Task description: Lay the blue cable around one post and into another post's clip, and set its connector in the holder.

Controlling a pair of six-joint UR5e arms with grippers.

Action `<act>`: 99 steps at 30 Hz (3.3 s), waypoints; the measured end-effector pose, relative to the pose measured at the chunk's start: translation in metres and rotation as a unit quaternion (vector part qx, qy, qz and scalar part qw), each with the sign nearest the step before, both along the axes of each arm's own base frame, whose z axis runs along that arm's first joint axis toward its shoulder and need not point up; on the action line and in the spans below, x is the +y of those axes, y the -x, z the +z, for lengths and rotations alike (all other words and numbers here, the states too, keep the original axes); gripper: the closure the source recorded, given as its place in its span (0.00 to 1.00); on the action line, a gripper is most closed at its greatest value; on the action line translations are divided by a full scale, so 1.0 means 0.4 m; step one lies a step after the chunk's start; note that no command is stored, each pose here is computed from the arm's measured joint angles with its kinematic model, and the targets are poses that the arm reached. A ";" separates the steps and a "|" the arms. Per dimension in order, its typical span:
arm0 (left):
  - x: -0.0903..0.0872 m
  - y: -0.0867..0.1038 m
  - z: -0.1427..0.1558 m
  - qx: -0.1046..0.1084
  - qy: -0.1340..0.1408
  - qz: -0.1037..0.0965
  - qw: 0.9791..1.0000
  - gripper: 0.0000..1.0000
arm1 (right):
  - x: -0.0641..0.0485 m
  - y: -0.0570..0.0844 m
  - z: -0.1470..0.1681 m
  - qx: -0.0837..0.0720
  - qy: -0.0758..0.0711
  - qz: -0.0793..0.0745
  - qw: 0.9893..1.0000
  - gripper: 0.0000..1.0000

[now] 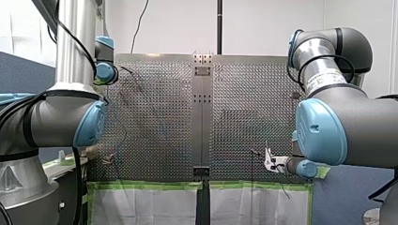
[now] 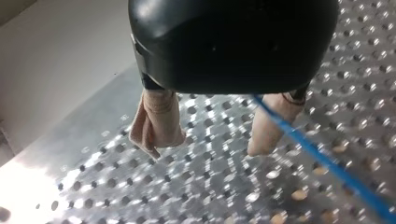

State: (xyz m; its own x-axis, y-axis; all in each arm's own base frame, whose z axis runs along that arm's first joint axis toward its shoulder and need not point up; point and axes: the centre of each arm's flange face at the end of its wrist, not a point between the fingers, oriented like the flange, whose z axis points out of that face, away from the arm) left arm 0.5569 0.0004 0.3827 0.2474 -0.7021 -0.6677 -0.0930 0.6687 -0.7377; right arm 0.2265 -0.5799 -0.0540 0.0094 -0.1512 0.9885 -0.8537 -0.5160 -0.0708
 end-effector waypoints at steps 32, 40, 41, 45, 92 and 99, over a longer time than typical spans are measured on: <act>-0.059 0.061 0.021 0.038 -0.026 -0.004 0.999 0.00 | 0.048 -0.052 0.003 -0.017 -0.008 0.134 0.991 1.00; -0.052 0.081 0.027 0.060 -0.051 0.020 0.997 0.00 | 0.056 -0.065 0.008 -0.020 -0.006 0.170 0.985 1.00; -0.050 0.083 0.028 0.061 -0.054 0.024 0.996 0.00 | 0.057 -0.066 0.008 -0.020 -0.006 0.174 0.985 1.00; -0.046 0.089 0.031 0.069 -0.069 0.040 0.994 0.00 | 0.064 -0.072 0.009 -0.021 -0.006 0.191 0.981 1.00; -0.106 0.218 0.089 0.070 -0.103 -0.014 0.992 0.00 | 0.085 -0.095 0.014 -0.024 -0.005 0.240 0.971 1.00; -0.102 0.230 0.100 0.071 -0.104 -0.005 0.992 0.00 | 0.087 -0.097 0.014 -0.023 -0.006 0.240 0.970 1.00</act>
State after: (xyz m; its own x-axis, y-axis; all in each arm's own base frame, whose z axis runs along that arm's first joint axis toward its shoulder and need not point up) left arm 0.4648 -0.0403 0.4226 0.1338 -0.5476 -0.8260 -0.1787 0.8065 -0.5636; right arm 0.2654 -0.5450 -0.0485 0.0369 -0.1509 0.9879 -0.5102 -0.8529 -0.1112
